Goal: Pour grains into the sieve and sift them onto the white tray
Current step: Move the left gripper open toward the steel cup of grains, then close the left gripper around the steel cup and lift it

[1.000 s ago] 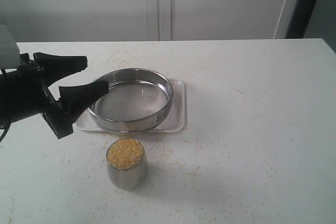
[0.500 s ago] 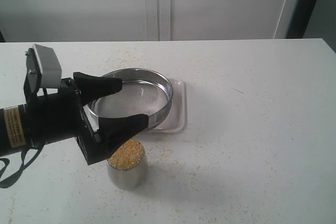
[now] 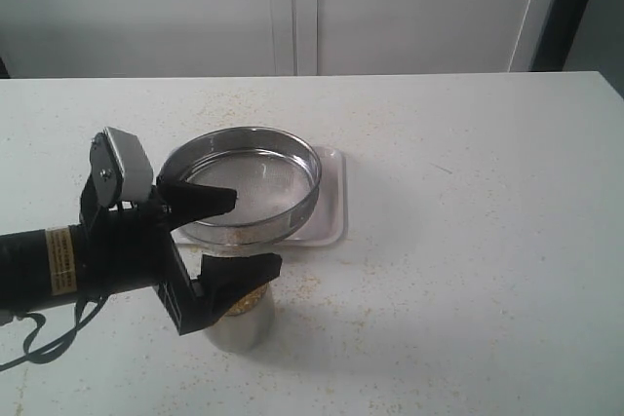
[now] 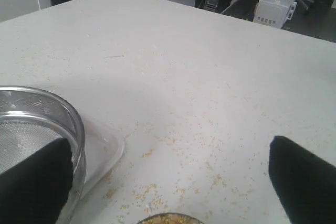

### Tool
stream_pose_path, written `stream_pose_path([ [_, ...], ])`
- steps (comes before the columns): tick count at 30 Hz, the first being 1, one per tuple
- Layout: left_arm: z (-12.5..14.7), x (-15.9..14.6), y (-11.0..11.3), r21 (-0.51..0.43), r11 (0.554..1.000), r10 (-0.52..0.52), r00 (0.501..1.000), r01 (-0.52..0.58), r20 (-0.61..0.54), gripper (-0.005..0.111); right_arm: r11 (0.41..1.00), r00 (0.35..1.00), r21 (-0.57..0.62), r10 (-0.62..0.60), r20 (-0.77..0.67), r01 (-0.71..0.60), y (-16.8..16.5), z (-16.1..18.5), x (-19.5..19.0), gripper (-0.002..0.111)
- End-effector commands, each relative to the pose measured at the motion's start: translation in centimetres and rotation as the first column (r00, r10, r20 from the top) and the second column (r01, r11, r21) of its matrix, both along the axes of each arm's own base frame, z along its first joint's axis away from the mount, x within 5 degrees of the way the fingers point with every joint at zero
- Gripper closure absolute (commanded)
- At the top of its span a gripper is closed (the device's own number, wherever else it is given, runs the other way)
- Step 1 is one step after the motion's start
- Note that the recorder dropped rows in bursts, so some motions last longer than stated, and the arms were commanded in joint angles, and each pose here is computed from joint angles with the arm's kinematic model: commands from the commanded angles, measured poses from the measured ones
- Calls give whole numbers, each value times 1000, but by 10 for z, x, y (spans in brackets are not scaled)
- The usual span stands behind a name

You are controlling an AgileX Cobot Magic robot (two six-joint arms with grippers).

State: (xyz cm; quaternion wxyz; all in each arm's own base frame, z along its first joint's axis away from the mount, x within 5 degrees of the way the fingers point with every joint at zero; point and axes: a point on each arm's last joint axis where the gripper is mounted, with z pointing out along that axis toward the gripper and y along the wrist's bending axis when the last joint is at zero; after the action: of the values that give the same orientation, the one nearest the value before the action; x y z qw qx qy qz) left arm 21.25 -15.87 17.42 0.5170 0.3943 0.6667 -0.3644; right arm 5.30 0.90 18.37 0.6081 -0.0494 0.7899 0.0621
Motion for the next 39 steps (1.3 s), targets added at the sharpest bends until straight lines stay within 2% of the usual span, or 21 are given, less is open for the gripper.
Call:
stream_pose_path([
  [1, -8, -2, -3, 31, 999, -45, 999, 45, 12, 7, 1000, 1000, 2, -10, 8, 10, -1, -1, 0, 108],
  [12, -27, 0, -4, 91, 993, -71, 997, 69, 13, 7, 1000, 1000, 21, -15, 4, 15, -1, -1, 0, 108],
  [27, -30, 2, -4, 98, 994, -53, 998, 51, 20, 7, 1000, 1000, 21, -15, 4, 15, -1, -1, 0, 108],
  [39, -46, 5, -3, 123, 992, -33, 999, 34, -17, 7, 1000, 1000, 20, -15, 3, 15, -1, -1, 0, 108],
])
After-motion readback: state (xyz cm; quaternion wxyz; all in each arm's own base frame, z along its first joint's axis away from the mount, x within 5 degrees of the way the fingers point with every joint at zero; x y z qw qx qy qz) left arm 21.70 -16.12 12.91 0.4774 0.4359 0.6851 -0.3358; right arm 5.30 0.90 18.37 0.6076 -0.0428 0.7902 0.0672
